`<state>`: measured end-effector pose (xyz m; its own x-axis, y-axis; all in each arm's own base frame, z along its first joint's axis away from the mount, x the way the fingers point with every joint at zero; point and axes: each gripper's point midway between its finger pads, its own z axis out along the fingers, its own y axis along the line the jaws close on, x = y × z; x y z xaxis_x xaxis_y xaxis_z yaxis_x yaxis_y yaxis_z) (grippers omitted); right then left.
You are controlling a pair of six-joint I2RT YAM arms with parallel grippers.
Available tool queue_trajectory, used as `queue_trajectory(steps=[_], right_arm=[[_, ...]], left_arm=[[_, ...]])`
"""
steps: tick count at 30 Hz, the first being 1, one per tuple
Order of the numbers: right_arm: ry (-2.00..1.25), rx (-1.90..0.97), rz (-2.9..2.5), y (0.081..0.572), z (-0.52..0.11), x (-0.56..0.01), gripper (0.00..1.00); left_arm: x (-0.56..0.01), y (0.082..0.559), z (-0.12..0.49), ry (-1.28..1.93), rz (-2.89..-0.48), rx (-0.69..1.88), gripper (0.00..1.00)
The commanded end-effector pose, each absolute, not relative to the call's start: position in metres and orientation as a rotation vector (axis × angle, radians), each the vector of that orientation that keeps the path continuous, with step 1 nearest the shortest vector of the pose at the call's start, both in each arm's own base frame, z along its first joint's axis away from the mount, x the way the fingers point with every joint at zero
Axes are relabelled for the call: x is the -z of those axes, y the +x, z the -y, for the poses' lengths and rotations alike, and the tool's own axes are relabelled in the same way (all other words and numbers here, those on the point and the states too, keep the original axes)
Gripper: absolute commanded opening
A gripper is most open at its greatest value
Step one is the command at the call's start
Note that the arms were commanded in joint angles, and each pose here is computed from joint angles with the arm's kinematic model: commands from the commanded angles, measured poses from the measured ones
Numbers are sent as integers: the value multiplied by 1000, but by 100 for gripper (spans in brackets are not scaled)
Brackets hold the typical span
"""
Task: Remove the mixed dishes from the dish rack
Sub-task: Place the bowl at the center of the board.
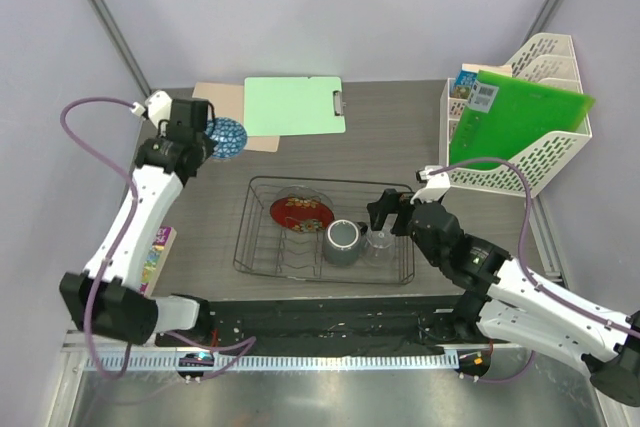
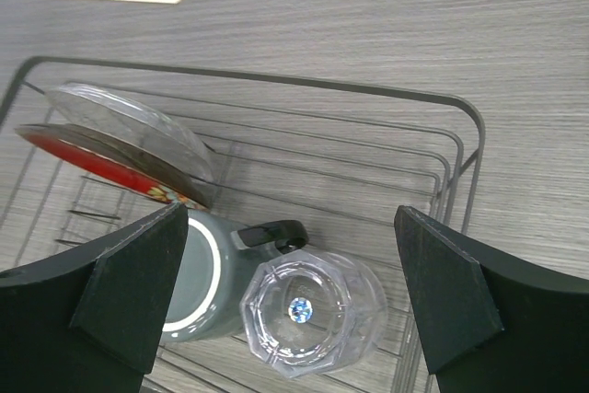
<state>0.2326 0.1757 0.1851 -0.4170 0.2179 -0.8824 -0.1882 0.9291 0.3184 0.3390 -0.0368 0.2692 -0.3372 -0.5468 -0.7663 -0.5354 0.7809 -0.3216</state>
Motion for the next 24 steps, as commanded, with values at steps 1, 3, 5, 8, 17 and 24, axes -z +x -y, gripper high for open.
queue_trajectory(steps=[1,3,5,8,17,24], right_arm=[[79,-560,-1887,232,-183,-200,100],[73,-583,-1893,229,-185,-196,100],[74,-606,-1891,228,-188,-193,100],[67,-624,-1900,226,-190,-191,100],[72,-642,-1904,220,-187,-183,100],[73,-615,-1903,221,-182,-182,100]], left_arm=[[-262,392,-1,-1000,-1911,134,0],[-227,407,-18,-1088,-1925,169,0],[-213,424,-42,-1165,-1857,195,0],[-182,441,-64,-1205,-1863,236,0],[-117,446,-110,-1264,-1958,127,0],[-83,441,-132,-1332,-2036,15,0]])
